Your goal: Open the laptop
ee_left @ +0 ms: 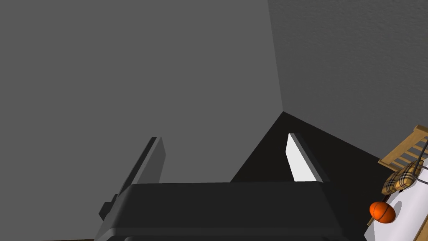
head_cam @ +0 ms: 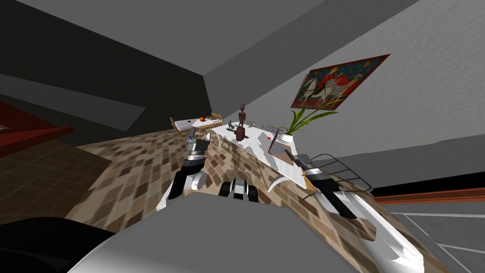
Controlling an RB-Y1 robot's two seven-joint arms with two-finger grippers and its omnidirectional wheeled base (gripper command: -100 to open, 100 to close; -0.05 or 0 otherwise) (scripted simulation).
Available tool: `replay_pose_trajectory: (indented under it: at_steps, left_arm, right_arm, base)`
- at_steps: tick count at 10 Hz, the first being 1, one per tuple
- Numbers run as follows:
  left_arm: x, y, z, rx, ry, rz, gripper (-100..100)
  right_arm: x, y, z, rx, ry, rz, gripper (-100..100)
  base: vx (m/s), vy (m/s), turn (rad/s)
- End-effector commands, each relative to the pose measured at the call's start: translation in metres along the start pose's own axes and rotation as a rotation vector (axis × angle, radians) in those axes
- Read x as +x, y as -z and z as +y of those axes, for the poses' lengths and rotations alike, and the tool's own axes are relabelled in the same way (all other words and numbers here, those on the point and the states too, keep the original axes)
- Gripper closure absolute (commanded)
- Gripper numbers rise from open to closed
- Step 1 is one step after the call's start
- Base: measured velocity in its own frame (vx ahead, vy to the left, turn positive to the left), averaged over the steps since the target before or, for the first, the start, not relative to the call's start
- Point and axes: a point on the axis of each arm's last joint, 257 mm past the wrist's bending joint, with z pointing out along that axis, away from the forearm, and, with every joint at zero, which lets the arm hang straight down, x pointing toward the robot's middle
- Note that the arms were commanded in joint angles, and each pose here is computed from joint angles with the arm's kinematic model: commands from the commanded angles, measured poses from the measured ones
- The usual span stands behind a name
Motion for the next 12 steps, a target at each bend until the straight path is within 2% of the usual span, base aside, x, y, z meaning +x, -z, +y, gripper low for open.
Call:
replay_pose_trajectory:
  at_steps: [1,2,3,5,6,8,9,11,12]
  left_arm:
    - [0.0,0.0,0.0,0.0,0.0,0.0,0]
    - [0.0,0.0,0.0,0.0,0.0,0.0,0]
    - [0.0,0.0,0.0,0.0,0.0,0.0,0]
    - [0.0,0.0,0.0,0.0,0.0,0.0,0]
    - [0.0,0.0,0.0,0.0,0.0,0.0,0]
    - [0.0,0.0,0.0,0.0,0.0,0.0,0]
    - [0.0,0.0,0.0,0.0,0.0,0.0,0]
    - [0.0,0.0,0.0,0.0,0.0,0.0,0]
    - [0.0,0.0,0.0,0.0,0.0,0.0,0]
  right_arm:
    - [0.011,0.009,-0.032,0.054,0.142,0.078,-100]
    - [0.016,0.015,-0.052,0.089,0.211,0.121,-100]
    - [0.018,0.015,-0.052,0.087,0.224,0.125,-100]
    - [0.026,0.031,-0.092,0.157,0.364,0.212,-100]
    - [0.027,0.031,-0.092,0.153,0.382,0.219,-100]
    - [0.031,0.05,-0.13,0.218,0.518,0.303,-100]
    - [0.032,0.05,-0.13,0.215,0.532,0.308,-100]
    - [0.032,0.069,-0.163,0.27,0.66,0.386,-100]
    - [0.032,0.069,-0.163,0.268,0.669,0.389,-100]
  base:
    - [0.182,0.2,-0.074]
    - [0.215,0.228,-0.155]
    - [0.14,0.211,-0.039]
    - [0.157,0.278,-0.088]
    - [0.144,0.199,-0.061]
    - [0.169,0.18,-0.097]
    - [0.133,0.158,-0.062]
    - [0.168,0.17,-0.093]
    - [0.131,0.166,-0.05]
